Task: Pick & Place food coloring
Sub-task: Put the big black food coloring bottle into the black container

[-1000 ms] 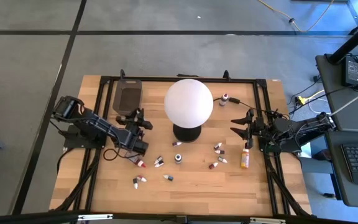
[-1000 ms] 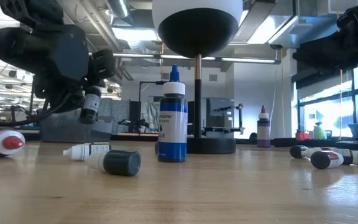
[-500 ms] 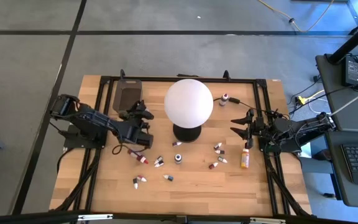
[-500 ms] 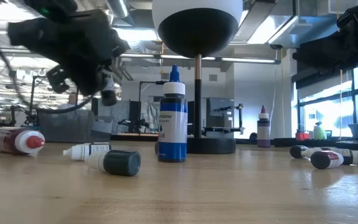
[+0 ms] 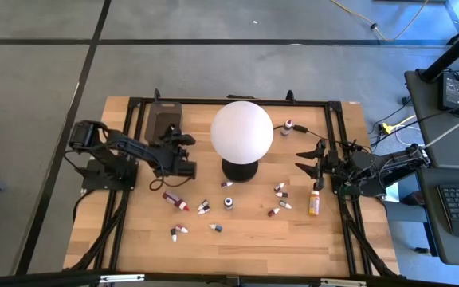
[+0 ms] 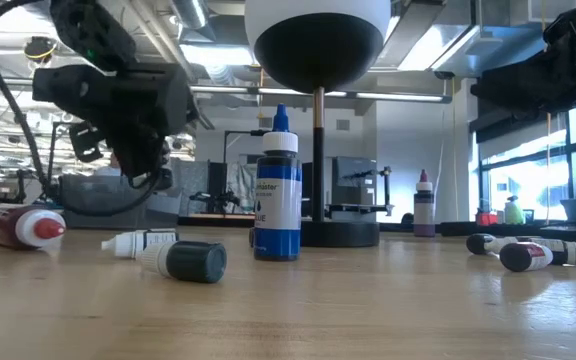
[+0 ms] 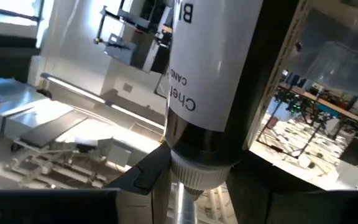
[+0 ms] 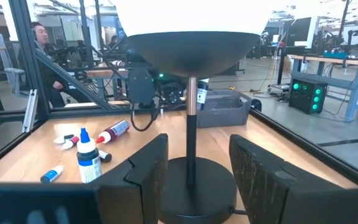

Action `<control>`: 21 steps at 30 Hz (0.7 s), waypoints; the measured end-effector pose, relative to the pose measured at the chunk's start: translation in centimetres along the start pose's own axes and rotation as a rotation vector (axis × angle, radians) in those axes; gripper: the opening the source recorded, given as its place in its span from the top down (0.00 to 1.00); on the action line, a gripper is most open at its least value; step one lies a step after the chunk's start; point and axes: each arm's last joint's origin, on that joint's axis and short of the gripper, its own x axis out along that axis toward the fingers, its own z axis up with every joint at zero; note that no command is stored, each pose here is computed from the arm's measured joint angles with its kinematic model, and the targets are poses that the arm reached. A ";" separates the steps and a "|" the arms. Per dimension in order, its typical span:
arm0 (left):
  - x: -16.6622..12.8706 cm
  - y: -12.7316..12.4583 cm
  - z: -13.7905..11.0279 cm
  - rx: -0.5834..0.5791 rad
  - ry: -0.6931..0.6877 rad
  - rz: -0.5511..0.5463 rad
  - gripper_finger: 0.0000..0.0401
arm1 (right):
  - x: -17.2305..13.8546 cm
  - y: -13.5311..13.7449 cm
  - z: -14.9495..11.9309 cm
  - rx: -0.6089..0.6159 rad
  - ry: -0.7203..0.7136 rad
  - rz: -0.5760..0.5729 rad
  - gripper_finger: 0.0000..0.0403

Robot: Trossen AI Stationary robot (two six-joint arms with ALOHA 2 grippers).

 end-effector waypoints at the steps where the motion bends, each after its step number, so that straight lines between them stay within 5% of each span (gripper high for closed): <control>1: -0.2 0.0 0.2 0.009 -0.007 0.007 0.67 | 0.0 0.0 0.0 0.000 0.000 0.000 0.57; 12: -2.6 -0.8 2.7 0.174 -0.080 0.086 0.70 | 0.0 0.0 0.0 0.028 0.000 0.000 0.57; 21: -3.2 -1.2 3.6 0.169 -0.100 0.103 0.67 | 0.0 0.0 0.0 0.027 0.000 0.000 0.57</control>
